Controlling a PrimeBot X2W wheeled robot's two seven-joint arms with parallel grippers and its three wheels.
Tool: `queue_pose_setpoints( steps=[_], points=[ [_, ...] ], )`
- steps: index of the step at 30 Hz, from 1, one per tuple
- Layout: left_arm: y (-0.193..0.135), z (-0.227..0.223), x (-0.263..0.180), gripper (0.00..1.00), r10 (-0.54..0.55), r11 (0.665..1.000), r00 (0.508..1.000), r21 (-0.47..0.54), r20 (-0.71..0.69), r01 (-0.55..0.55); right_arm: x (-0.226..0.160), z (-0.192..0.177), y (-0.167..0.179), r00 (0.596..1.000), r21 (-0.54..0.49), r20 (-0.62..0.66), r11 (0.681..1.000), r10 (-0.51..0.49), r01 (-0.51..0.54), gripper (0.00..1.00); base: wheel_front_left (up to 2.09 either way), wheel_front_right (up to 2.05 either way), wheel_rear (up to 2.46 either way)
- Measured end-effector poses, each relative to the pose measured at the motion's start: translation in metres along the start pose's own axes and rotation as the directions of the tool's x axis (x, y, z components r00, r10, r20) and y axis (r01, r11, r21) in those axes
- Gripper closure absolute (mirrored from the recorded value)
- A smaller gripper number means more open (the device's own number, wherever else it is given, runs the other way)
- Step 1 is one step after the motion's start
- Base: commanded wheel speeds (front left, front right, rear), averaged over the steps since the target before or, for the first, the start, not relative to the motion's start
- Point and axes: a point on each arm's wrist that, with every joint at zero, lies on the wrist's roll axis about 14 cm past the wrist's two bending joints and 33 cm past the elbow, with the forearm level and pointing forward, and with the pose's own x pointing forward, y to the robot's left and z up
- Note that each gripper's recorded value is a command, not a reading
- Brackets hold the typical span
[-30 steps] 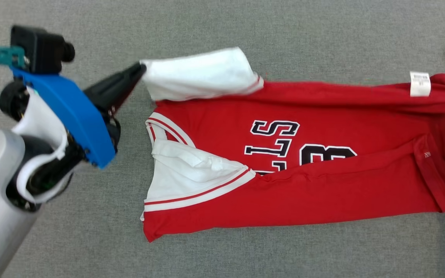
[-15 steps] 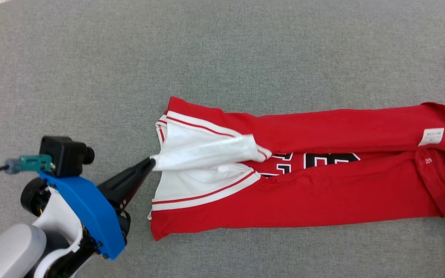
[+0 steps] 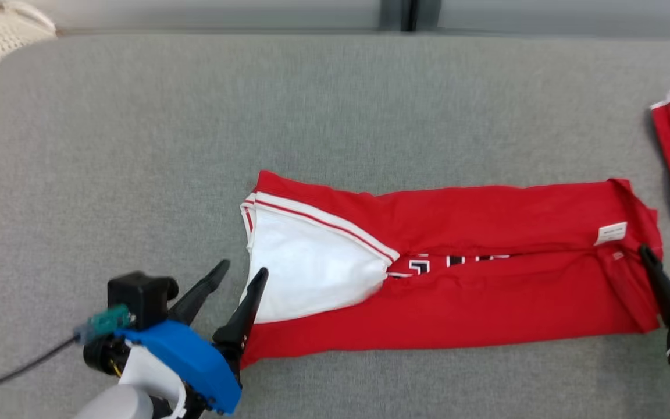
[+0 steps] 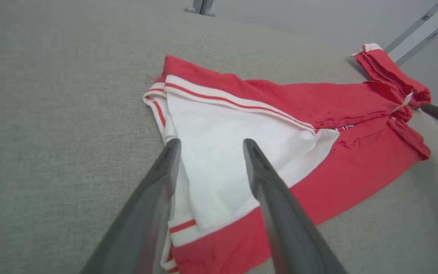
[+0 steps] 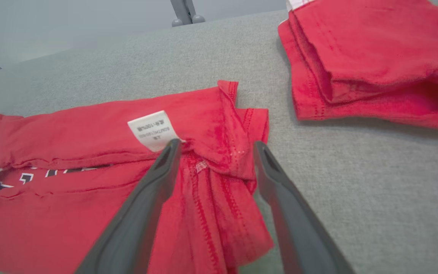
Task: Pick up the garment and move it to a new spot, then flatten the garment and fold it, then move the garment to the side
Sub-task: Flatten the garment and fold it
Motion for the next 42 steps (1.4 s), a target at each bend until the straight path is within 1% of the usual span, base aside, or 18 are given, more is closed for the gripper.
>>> queue_pose_setpoints(
  steps=[2,4,6,9,12,14,18,20,24,30,34,37,42],
  points=[
    [0.0,0.009,-0.007,0.0,0.04,0.999,0.995,0.007,0.096,-0.041,-0.011,0.005,0.005,0.999,0.008,0.045,1.0,0.001,-0.002,0.0,0.0,0.0,0.0],
    [-0.001,0.018,-0.016,0.0,0.077,0.997,0.979,0.004,0.191,-0.079,-0.023,0.008,0.011,0.996,0.015,0.09,1.0,0.007,-0.008,0.0,0.0,0.0,0.0],
    [-0.004,0.023,-0.027,0.0,0.104,0.994,0.96,0.003,0.26,-0.109,-0.037,0.011,0.019,0.99,0.018,0.139,1.0,0.013,-0.016,0.0,0.0,0.0,0.0],
    [-0.009,0.024,-0.044,0.0,0.146,0.988,0.934,0.0,0.327,-0.155,-0.057,0.011,0.025,0.979,0.037,0.203,0.999,0.007,-0.014,0.0,0.0,0.0,0.0],
    [-0.019,0.022,-0.057,0.0,0.172,0.981,0.912,0.015,0.373,-0.191,-0.077,0.002,0.03,0.975,0.031,0.223,0.999,0.002,-0.01,0.0,0.0,0.0,0.0],
    [-0.028,0.017,-0.062,0.0,0.187,0.979,0.902,0.002,0.389,-0.204,-0.088,-0.001,0.032,0.968,0.035,0.25,0.999,-0.007,-0.002,0.0,0.0,0.0,0.0],
    [-0.046,0.027,-0.077,0.0,0.18,0.974,0.862,0.038,0.473,-0.224,-0.106,-0.007,0.035,0.954,0.047,0.298,0.999,-0.024,0.01,0.0,0.0,0.0,0.0],
    [-0.053,0.025,-0.085,0.0,0.18,0.972,0.85,0.041,0.496,-0.23,-0.114,-0.01,0.036,0.948,0.058,0.316,0.998,-0.031,0.014,0.0,0.0,0.0,0.0],
    [-0.062,0.014,-0.098,0.0,0.155,0.962,0.845,0.118,0.511,-0.247,-0.125,-0.016,0.035,0.941,0.066,0.335,0.997,-0.047,0.027,0.0,0.0,0.0,0.0],
    [-0.058,0.002,-0.111,0.0,0.176,0.942,0.838,0.159,0.516,-0.296,-0.126,-0.022,0.032,0.939,0.084,0.337,0.995,-0.074,0.048,0.0,0.0,0.0,0.0],
    [-0.056,-0.002,-0.116,0.0,0.189,0.937,0.834,0.16,0.519,-0.312,-0.119,-0.023,0.028,0.94,0.132,0.324,0.989,-0.105,0.065,0.0,0.0,0.0,0.0],
    [-0.051,-0.008,-0.119,0.0,0.214,0.933,0.834,0.145,0.508,-0.328,-0.099,-0.013,0.022,0.948,0.139,0.294,0.987,-0.124,0.086,0.0,0.0,0.0,0.0],
    [-0.046,-0.012,-0.115,0.0,0.235,0.931,0.84,0.133,0.489,-0.338,-0.063,-0.005,0.012,0.969,0.137,0.198,0.983,-0.148,0.122,0.0,0.0,0.0,0.0]
  ],
)
